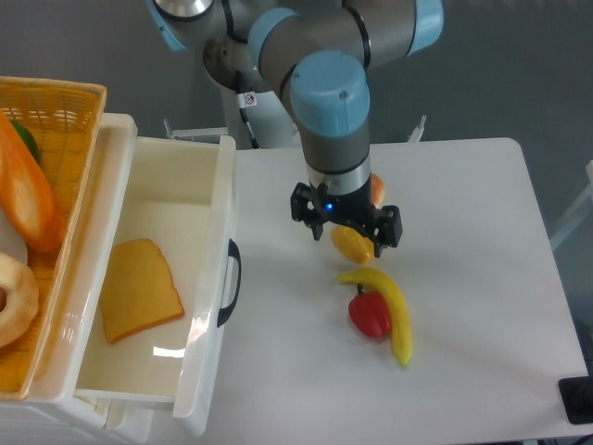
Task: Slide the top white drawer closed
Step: 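Raise the gripper and move it toward the open white drawer's front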
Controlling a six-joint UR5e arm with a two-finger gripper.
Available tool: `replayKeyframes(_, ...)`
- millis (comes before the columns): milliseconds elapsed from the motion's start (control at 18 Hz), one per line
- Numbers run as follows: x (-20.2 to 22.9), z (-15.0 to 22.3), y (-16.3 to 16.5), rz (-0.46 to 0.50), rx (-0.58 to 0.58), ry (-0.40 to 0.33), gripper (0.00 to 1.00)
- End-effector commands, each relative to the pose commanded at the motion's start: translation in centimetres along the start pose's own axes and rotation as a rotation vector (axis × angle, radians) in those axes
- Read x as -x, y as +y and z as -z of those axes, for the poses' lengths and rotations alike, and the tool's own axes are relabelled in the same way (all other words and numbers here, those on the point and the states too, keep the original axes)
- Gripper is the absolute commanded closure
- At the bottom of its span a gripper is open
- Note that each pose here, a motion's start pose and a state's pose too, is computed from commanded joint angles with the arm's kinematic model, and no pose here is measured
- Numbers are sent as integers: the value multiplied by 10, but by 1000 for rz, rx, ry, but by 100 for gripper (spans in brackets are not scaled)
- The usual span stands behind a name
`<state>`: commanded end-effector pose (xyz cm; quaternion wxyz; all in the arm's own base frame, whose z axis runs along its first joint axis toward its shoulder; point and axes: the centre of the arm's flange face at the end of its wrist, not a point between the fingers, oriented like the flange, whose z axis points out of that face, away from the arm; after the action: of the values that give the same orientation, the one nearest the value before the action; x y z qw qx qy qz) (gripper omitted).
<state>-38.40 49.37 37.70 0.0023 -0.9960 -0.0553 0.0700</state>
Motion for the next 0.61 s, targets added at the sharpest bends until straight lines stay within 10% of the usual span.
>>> replayKeyframes(611,7,-49,-10,244,6,125,0)
